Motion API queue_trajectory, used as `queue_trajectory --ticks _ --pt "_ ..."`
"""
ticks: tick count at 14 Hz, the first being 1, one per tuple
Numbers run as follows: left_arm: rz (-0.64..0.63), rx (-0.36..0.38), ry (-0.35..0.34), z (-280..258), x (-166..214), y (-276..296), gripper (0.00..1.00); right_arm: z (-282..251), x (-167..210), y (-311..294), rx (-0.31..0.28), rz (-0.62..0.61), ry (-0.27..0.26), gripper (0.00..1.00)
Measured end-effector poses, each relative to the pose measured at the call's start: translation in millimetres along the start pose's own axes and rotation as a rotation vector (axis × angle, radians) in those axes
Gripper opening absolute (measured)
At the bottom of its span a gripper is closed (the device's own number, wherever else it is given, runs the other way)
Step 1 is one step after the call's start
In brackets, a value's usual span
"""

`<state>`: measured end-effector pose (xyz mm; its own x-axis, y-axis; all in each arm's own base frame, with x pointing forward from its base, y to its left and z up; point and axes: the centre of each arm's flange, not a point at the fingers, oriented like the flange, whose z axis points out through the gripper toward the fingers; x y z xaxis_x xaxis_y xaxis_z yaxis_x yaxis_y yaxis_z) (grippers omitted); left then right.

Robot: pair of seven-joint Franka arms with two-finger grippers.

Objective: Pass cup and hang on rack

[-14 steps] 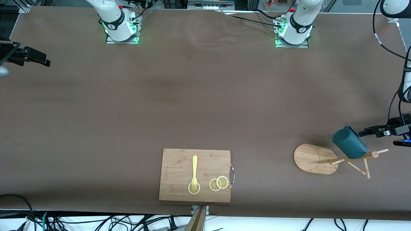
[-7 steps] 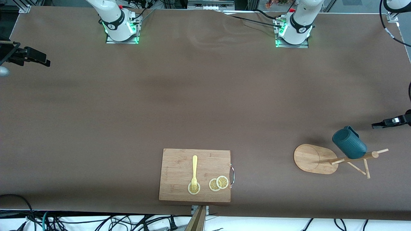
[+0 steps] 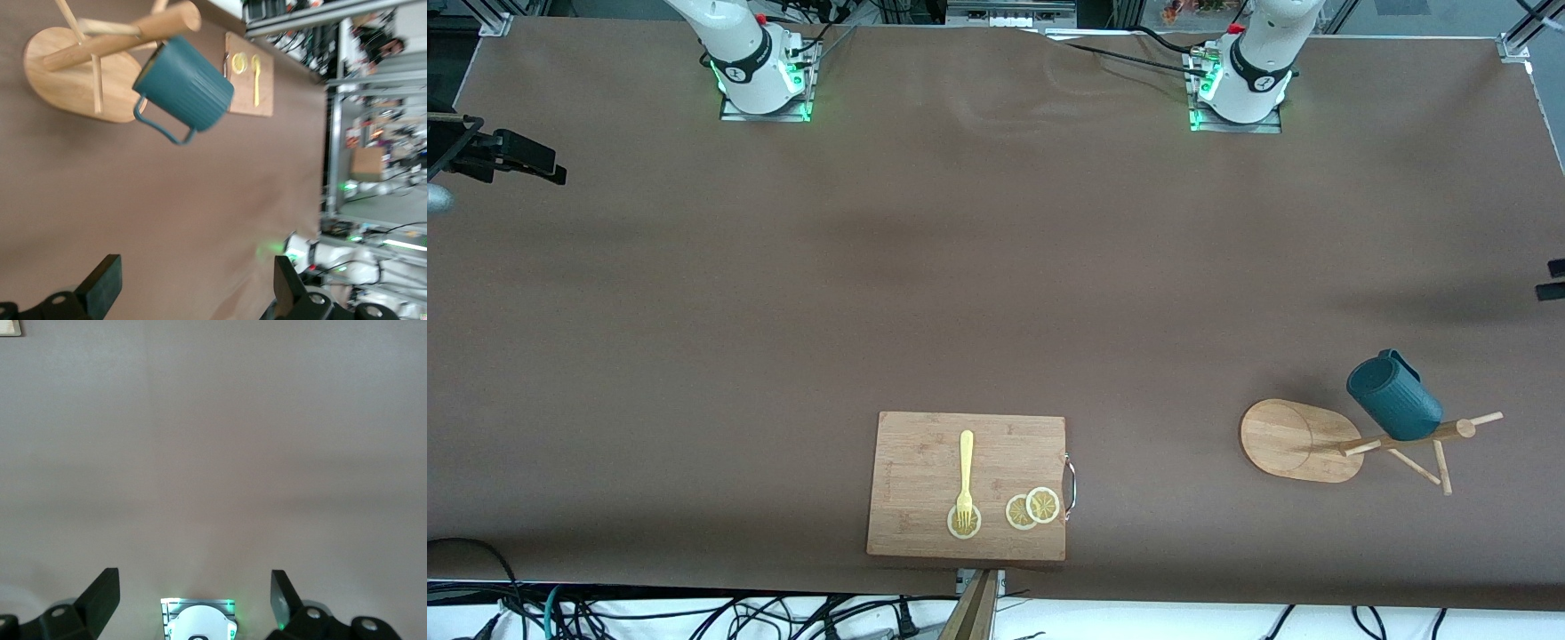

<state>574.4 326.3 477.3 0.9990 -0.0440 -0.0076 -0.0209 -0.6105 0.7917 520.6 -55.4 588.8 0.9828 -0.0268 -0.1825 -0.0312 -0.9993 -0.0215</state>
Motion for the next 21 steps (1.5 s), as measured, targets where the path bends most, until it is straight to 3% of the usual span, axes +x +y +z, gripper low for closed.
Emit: queue_trajectory --ticks 8,14,17,21 --pt "0.115 0.386 -0.132 5 -2 146 1.00 0 0 0 0.000 0.000 0.000 1.00" --pt "0.186 0.661 -0.233 54 6 247 1.00 0 0 0 0.000 0.000 0.000 1.00" --pt "0.146 0.770 -0.231 103 5 306 1.00 0 0 0 0.000 0.000 0.001 1.00" --pt "0.090 0.864 -0.159 157 -10 342 1.00 0 0 0 0.000 -0.001 0.001 1.00"
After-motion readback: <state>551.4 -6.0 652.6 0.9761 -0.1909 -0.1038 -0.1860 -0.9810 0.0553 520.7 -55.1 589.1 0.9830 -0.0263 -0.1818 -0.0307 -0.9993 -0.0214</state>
